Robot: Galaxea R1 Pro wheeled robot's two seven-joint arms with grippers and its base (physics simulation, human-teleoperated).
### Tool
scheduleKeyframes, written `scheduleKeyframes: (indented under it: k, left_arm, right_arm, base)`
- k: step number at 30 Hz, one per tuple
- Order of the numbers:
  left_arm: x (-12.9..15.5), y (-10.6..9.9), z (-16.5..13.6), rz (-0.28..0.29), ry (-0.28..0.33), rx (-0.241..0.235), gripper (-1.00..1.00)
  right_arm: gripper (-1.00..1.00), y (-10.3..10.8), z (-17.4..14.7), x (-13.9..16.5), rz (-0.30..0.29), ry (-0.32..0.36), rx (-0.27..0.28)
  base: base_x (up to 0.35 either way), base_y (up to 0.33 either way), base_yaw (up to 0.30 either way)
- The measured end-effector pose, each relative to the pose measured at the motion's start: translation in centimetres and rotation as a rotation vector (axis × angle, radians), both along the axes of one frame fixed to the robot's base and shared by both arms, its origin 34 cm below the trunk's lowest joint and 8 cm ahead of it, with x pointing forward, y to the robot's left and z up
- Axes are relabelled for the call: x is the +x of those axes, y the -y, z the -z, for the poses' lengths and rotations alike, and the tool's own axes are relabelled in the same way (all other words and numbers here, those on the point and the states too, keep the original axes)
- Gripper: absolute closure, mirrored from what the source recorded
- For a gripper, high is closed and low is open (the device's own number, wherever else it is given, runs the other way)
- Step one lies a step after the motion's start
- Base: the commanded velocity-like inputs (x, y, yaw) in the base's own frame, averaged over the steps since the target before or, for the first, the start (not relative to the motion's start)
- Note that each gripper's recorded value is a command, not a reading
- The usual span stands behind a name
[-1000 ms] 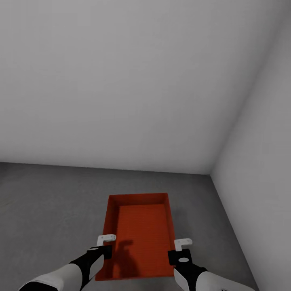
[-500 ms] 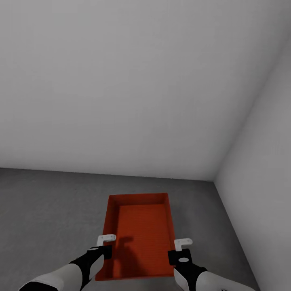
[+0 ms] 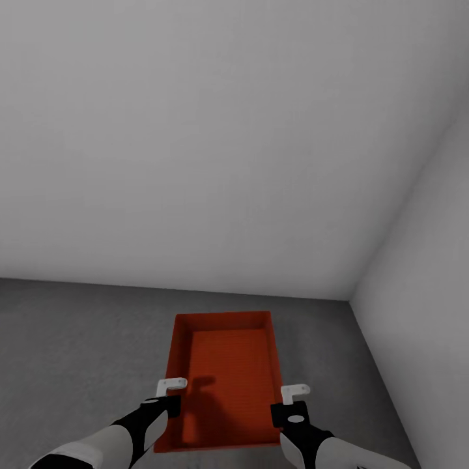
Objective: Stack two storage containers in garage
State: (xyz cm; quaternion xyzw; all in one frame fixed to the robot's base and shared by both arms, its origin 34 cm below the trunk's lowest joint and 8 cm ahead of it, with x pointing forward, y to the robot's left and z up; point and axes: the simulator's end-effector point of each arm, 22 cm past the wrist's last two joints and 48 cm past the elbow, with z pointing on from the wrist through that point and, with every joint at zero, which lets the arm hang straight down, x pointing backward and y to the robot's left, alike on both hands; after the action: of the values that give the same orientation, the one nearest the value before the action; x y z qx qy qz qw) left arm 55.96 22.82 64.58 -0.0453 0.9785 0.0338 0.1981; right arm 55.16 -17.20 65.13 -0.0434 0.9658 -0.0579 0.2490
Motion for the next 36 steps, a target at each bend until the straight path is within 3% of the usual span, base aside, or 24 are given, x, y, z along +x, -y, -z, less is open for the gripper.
scheduleKeyframes:
  k: [11, 36]
  left_arm:
    - [0.0, 0.0, 0.01, 0.0, 0.0, 0.0, 1.0]
    - [-0.38, 0.58, 0.12, -0.002, -0.003, 0.003, 1.0]
  right_arm:
    - [1.0, 0.0, 0.01, -0.01, 0.0, 0.0, 0.0]
    - [1.0, 0.79, 0.23, -0.06, -0.005, -0.003, 0.005]
  base:
    - [0.004, 0.0, -0.121]
    - [0.0, 0.0, -0.002]
